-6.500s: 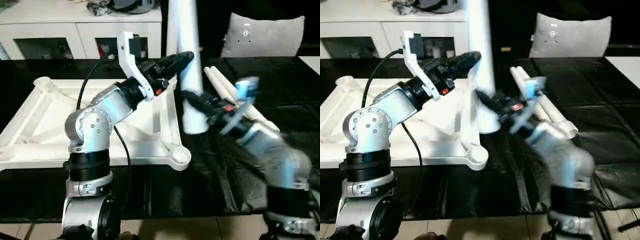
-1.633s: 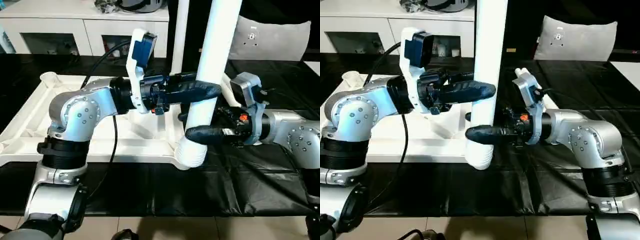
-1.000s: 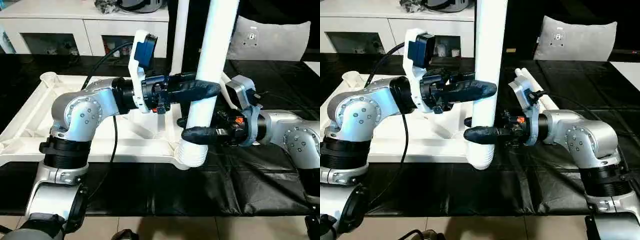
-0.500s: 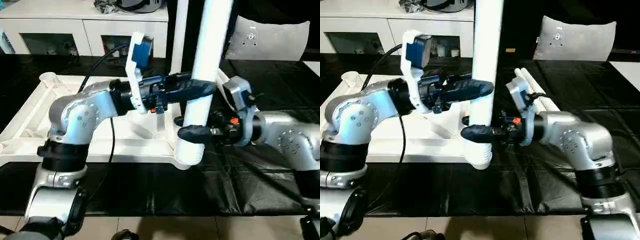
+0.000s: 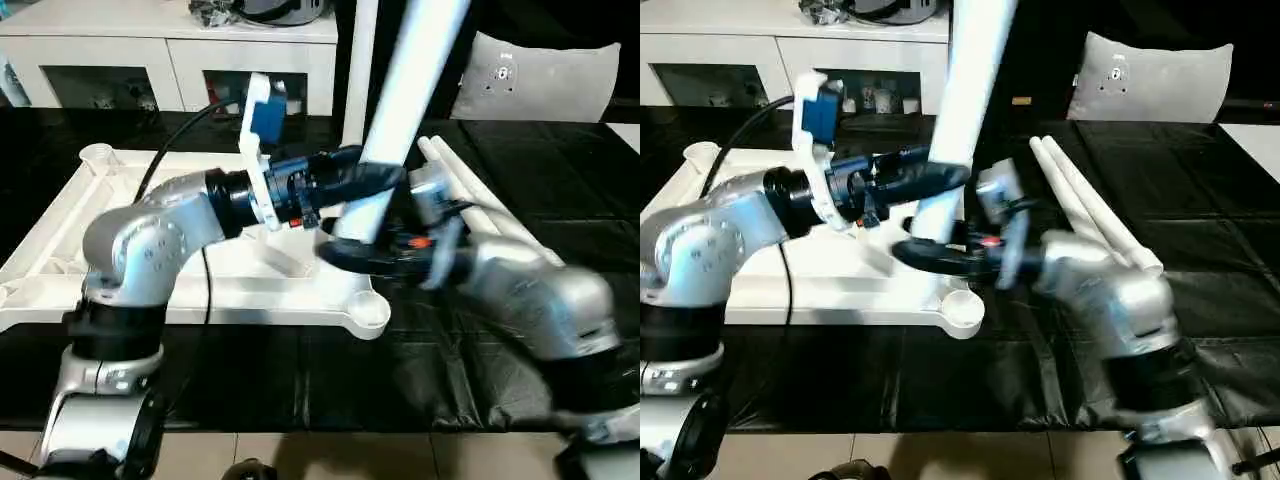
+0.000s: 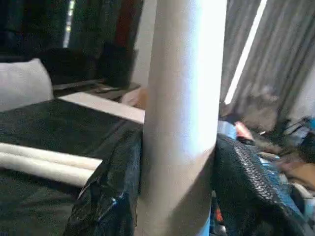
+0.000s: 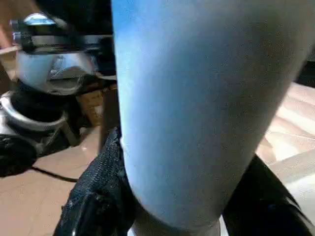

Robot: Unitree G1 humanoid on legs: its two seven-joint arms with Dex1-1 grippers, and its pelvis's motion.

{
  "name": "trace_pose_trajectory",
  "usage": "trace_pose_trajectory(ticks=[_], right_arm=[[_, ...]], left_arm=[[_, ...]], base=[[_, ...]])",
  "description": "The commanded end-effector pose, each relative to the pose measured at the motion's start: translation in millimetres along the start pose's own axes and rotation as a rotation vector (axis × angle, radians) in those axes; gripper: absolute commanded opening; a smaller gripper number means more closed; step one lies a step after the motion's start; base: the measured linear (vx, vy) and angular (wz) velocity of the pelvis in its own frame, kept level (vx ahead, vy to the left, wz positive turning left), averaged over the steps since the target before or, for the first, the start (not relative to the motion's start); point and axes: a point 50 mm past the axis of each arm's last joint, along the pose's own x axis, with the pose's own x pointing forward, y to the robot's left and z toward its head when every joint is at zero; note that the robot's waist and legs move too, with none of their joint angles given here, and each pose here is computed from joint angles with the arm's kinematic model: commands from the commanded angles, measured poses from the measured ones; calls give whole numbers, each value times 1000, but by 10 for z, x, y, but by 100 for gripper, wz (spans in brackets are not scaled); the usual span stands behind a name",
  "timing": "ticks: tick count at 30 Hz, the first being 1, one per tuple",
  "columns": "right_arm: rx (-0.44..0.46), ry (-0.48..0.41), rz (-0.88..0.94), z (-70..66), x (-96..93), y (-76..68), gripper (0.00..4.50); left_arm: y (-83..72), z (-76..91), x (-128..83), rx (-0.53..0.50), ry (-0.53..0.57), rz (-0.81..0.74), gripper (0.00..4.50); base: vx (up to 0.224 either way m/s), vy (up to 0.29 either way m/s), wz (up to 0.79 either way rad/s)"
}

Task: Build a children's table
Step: Pick table leg

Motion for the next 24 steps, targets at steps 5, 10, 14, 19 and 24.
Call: trace_pose_trajectory(ticks=[5,10,14,19,24], right_arm=[[-76,-13,-274,-55,-52,-157,192],[-94,-15,-319,-95,-44,-164,192],[-99,14,-302,-145,-47,-138,192],[-105,79,-304,-230,-57,-125,192],[-102,104,-340,-321,-38,-117,192]], left_arm=[[45,-105,40,129,31,142,255],[77,-131,17,194,46,205,255],[120,-204,-55,172,57,243,283],[169,-297,-151,193,88,308,321],[122,-398,-172,124,40,340,361]], base=[[0,0,0],[0,0,0],[0,0,0],[0,0,0],[0,0,0]])
